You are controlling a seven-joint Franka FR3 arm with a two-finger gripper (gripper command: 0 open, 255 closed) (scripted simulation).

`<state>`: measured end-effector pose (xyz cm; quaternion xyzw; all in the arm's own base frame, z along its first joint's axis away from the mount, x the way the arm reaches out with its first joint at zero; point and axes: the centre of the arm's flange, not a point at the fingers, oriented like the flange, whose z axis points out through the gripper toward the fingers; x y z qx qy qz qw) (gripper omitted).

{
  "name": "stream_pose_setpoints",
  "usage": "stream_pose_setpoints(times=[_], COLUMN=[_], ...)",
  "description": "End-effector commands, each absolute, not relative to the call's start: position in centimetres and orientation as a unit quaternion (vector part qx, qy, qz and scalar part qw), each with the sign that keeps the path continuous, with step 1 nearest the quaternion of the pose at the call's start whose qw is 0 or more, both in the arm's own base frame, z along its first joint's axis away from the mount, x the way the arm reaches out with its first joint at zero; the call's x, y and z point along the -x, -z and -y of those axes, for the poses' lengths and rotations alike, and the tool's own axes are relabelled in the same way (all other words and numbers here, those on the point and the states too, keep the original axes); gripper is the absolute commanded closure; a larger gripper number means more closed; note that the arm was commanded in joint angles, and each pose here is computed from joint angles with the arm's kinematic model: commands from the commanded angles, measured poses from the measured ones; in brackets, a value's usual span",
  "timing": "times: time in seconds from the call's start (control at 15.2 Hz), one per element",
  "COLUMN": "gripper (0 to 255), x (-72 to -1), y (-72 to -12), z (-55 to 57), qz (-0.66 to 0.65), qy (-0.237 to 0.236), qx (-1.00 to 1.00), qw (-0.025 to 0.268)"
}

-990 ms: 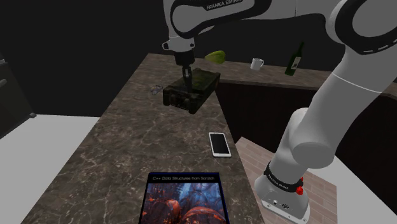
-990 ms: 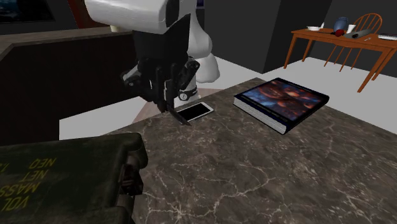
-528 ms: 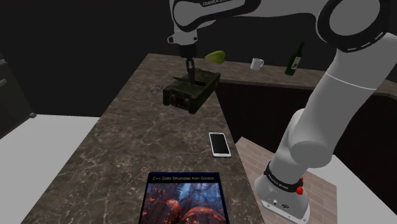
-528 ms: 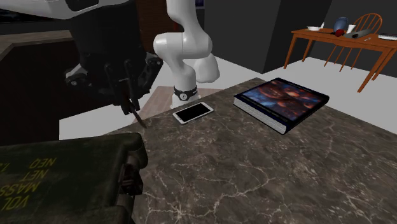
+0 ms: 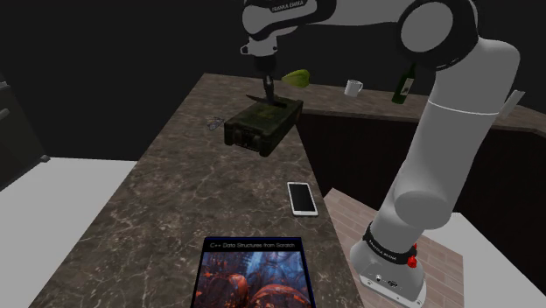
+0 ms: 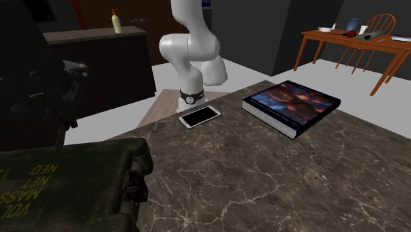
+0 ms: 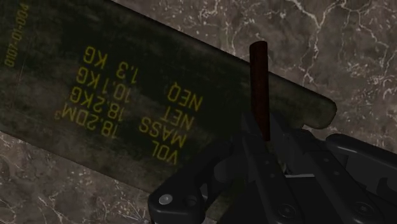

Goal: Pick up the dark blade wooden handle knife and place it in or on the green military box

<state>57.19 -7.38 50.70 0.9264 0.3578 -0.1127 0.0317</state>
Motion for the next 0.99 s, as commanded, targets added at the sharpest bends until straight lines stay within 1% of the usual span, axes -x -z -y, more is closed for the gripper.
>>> stream_pose_setpoints(times=[0.0,0.59,0.92], gripper=[255,255,255], x=[-58.1,-63.5,-63.5], y=[-50.7,-51.1,-48.4], z=[10.0,20.6,20.6], qz=[-0.358,-0.358,-0.358], qy=[0.113,0.113,0.113], qx=[-0.926,-0.926,-0.926], qw=[0.032,0.032,0.032])
